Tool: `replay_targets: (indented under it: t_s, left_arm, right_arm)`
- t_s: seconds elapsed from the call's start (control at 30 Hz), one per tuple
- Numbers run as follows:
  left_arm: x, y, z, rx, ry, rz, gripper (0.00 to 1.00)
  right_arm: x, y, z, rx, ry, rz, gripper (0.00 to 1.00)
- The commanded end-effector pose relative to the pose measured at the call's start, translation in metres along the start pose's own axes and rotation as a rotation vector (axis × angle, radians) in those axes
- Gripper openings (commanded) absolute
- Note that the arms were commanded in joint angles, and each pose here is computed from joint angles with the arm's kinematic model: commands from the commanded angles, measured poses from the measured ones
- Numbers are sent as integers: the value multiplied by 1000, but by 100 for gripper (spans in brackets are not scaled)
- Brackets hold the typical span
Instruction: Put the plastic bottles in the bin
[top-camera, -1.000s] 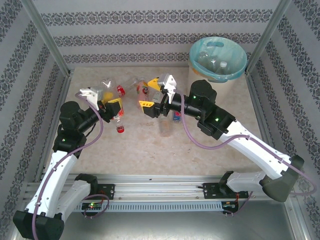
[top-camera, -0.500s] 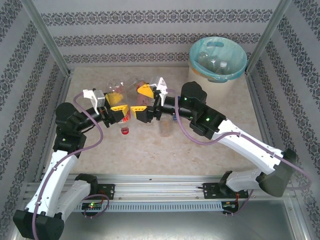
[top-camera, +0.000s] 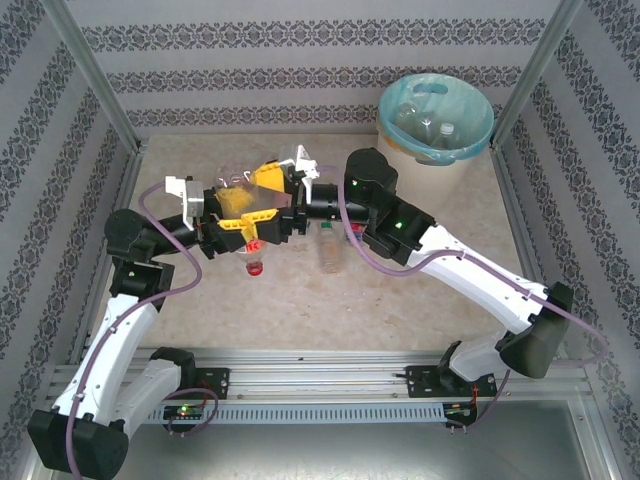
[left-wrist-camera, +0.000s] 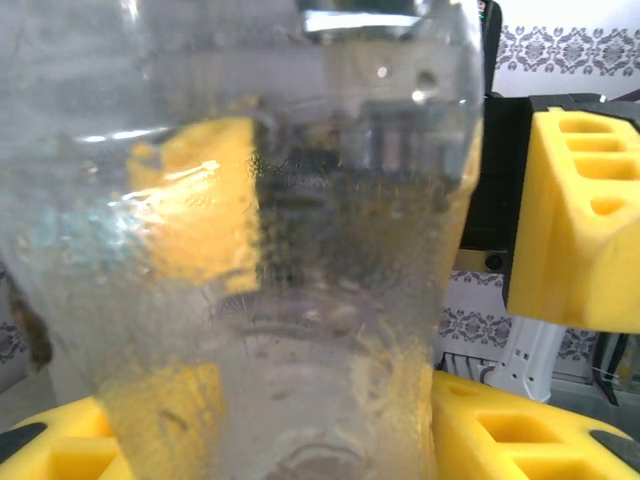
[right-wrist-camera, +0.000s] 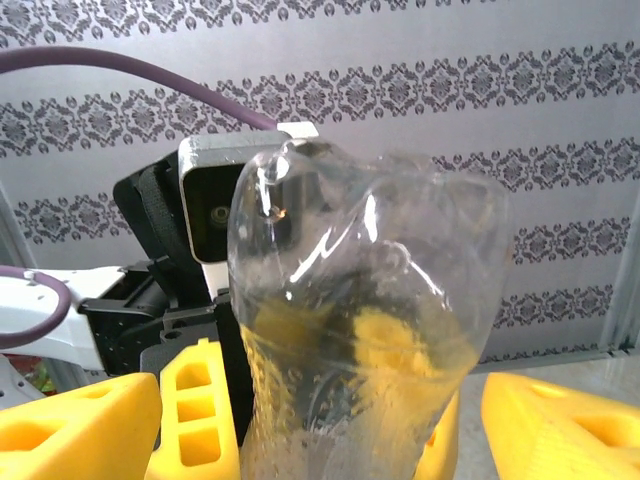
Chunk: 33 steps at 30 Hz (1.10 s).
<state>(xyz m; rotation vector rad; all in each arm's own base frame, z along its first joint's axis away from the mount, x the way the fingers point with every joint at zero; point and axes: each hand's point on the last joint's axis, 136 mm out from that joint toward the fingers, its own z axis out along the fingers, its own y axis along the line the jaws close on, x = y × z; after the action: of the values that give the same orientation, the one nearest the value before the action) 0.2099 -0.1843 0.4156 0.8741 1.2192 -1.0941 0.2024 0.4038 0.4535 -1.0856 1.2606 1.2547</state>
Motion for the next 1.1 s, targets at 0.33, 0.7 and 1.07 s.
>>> replay_targets:
  t_s: [0.33, 0.7, 1.07]
  left_arm:
    - [-2, -9, 4, 99, -21, -12, 52]
    - [-3, -15, 3, 114, -22, -26, 51]
    - [11, 11, -5, -104, -30, -8, 79]
  right_arm:
    - [-21, 15, 21, -137, -61, -34, 79]
    - [-21, 15, 29, -182, -86, -1, 65]
    - [-26, 13, 18, -117, -107, -35, 46]
